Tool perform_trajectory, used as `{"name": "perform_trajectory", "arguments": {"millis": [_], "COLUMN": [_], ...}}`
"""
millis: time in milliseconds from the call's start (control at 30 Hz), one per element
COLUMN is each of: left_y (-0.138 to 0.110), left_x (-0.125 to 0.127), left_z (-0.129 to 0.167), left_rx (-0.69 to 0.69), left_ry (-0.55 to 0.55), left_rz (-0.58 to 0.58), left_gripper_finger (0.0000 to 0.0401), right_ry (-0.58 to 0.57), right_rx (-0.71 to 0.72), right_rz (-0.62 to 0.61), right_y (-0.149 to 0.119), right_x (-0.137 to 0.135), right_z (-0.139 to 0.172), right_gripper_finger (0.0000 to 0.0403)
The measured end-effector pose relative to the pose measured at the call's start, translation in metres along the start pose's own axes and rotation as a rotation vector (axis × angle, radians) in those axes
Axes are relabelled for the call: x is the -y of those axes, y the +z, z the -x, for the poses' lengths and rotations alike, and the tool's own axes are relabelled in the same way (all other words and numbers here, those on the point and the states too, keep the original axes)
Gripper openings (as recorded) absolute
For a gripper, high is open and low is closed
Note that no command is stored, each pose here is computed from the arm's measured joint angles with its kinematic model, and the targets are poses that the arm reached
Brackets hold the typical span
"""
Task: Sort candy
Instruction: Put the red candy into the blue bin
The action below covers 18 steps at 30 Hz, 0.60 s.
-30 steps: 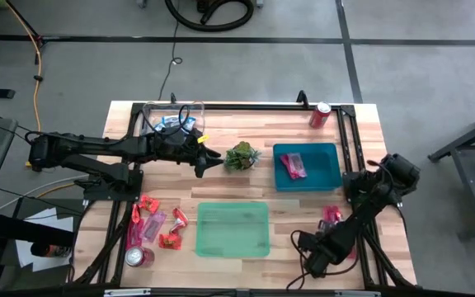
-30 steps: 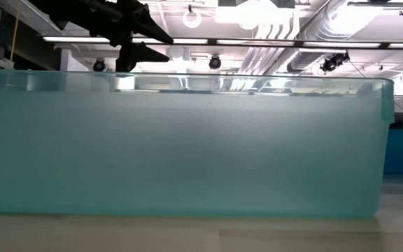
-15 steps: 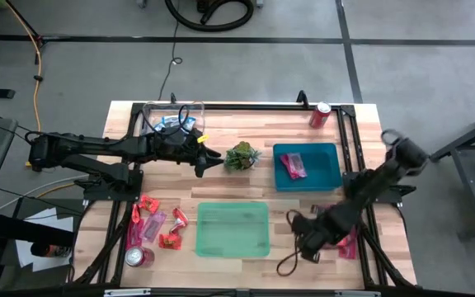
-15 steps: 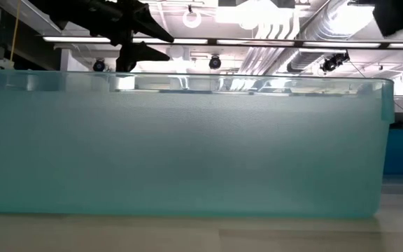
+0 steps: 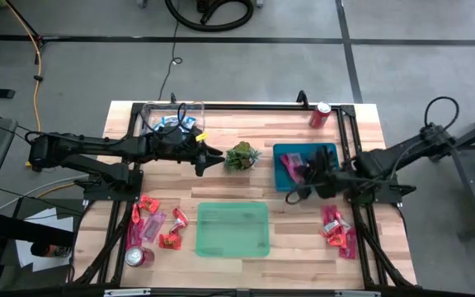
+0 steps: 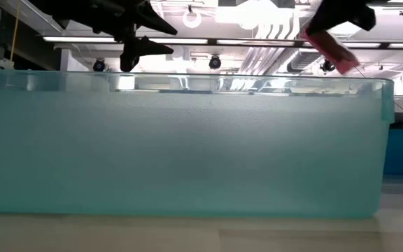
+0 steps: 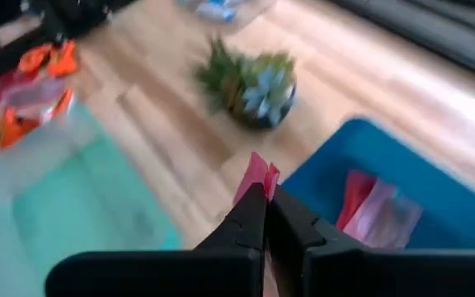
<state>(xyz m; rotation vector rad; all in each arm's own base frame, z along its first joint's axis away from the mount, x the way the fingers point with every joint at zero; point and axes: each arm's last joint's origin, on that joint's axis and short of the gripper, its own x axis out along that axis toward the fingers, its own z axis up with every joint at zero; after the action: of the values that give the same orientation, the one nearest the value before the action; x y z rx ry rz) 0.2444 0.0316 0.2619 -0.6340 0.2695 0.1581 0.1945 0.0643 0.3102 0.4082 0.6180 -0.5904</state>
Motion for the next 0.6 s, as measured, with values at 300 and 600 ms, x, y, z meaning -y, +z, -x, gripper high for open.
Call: {"name": "perform_trajectory", "arguments": {"millis": [300,600], "left_y": [0.002,0.01], "left_x": [0.001,0.007], "left_z": [0.0,0.001], "left_rx": [0.016,0.105], "left_ry": [-0.011,-0.071], "left_rz": [-0.003,-0.044], "left_gripper_finger": [0.0165,0.0165], "right_ry": [0.086,0.244], "right_rx": [0.19,0.329], "right_rz": [0.022,0.101], "right_y": [0.04,0.076], "right_x": [0.004,0.009], "right_z": [-0.007,-0.014], "right_gripper_finger": [0.0,0.0]}}
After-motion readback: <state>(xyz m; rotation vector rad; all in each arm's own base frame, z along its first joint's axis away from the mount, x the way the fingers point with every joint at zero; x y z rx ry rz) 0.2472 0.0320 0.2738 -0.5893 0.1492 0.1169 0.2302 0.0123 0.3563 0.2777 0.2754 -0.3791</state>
